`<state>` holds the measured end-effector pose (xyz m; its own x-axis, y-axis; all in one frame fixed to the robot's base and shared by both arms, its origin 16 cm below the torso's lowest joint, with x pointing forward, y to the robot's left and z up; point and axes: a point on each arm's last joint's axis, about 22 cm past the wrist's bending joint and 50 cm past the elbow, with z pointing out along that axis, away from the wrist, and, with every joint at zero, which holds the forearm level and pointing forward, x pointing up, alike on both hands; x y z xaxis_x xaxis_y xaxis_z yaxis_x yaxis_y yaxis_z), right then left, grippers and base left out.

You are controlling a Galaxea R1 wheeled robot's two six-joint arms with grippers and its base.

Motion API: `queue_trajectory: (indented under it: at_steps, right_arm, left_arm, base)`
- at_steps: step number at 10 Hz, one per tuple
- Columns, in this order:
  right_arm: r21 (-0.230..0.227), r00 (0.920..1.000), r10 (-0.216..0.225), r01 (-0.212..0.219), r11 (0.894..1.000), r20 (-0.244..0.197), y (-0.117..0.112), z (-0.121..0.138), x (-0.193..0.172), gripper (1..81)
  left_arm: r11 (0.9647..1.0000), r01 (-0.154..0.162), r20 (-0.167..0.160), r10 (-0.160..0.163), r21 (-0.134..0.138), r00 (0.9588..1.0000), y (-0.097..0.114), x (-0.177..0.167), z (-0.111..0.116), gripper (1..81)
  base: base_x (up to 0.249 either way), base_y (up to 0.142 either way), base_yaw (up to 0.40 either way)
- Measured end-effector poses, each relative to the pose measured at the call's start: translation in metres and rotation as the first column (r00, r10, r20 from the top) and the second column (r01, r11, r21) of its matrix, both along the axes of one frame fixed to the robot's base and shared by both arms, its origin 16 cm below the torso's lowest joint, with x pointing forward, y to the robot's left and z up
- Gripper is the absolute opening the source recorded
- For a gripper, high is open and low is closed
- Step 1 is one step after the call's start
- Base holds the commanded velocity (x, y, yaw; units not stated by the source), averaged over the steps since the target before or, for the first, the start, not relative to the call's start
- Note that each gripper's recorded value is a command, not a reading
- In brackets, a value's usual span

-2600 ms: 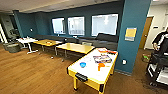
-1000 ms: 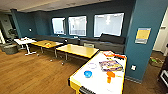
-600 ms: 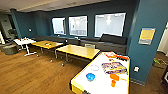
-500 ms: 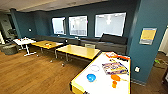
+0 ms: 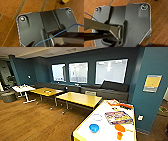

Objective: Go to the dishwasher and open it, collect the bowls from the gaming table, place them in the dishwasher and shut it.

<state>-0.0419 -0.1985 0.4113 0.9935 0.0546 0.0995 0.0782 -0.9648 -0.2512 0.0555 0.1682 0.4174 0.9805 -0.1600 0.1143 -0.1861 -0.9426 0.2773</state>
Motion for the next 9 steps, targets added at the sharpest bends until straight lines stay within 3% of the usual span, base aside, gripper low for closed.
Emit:
queue_trajectory:
  at_steps: [9]
  right_arm:
    - [0.0, 1.0, 0.0, 0.0, 1.0, -0.002, 0.0002, -0.0001, -0.0023, 81.1]
  left_arm:
    - [1.0, 0.0, 0.0, 0.0, 0.001, 1.0, 0.001, -0.0007, -0.0001, 81.1]
  base:
    - [0.143, 0.075, 0.0]
